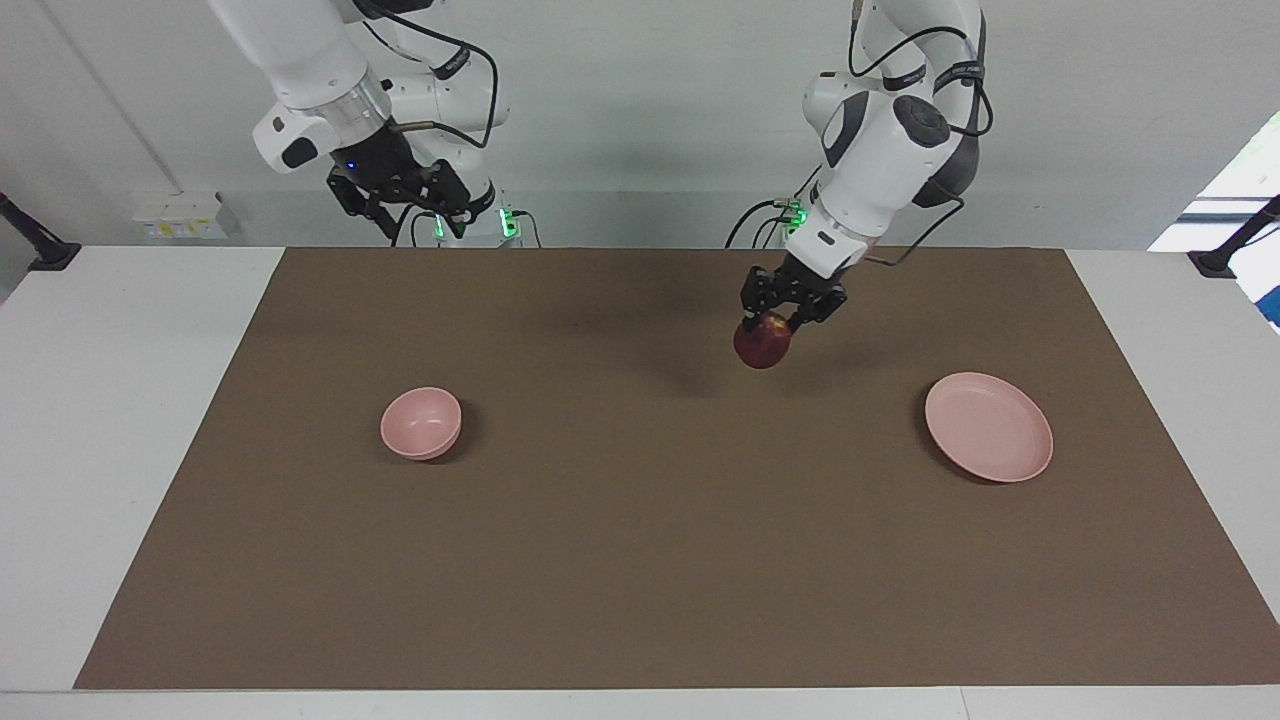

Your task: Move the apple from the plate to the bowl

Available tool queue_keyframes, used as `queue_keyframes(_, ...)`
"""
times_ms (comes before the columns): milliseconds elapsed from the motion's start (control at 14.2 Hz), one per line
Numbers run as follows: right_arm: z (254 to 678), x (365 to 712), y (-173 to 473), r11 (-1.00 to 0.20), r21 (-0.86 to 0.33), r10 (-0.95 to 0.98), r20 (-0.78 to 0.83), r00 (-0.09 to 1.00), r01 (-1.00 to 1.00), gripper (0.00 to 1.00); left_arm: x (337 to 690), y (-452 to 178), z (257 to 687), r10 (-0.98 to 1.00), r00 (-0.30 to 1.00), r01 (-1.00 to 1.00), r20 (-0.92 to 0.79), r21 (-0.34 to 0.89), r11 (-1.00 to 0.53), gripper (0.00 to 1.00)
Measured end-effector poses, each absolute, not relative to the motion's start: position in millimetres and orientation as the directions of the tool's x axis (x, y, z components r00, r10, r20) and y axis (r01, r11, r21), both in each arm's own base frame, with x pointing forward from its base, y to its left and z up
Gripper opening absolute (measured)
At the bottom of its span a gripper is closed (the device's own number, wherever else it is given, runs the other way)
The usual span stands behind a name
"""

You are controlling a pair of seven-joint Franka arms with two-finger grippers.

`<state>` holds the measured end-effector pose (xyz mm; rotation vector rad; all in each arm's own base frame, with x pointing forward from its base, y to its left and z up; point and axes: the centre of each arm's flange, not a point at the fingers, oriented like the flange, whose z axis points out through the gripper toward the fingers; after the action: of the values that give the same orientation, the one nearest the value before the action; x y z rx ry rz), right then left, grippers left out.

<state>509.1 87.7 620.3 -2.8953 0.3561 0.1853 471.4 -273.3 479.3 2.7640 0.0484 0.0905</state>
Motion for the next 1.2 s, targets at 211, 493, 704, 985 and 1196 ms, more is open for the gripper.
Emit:
queue_keyframes(211, 603, 518, 98, -0.871, -0.26, -0.359, -0.241, 0.902, -0.417, 1.0, 450, -322, 492, 0.1, 0.992, 0.053, 0.077, 0.465, -0.884, 0.67)
queue_keyframes(493, 580, 532, 91, -0.719, -0.321, -0.492, -0.389, 0.778, -0.616, 1.0, 429, -365, 510, 0.216, 0.972, 0.127, 0.086, 0.584, -0.802, 0.67)
queue_keyframes(704, 565, 543, 78, -0.588, -0.361, -0.527, -0.507, 0.682, -0.724, 1.0, 417, -384, 517, 0.27, 0.96, 0.165, 0.079, 0.62, -0.767, 0.67)
queue_keyframes(985, 548, 554, 78, -0.491, -0.387, -0.494, -0.614, 0.615, -0.781, 1.0, 411, -399, 535, 0.355, 0.931, 0.209, 0.078, 0.683, -0.7, 0.67)
queue_keyframes(1196, 528, 558, 91, -0.454, -0.385, -0.457, -0.674, 0.581, -0.804, 1.0, 415, -409, 550, 0.426, 0.902, 0.248, 0.063, 0.734, -0.632, 0.67)
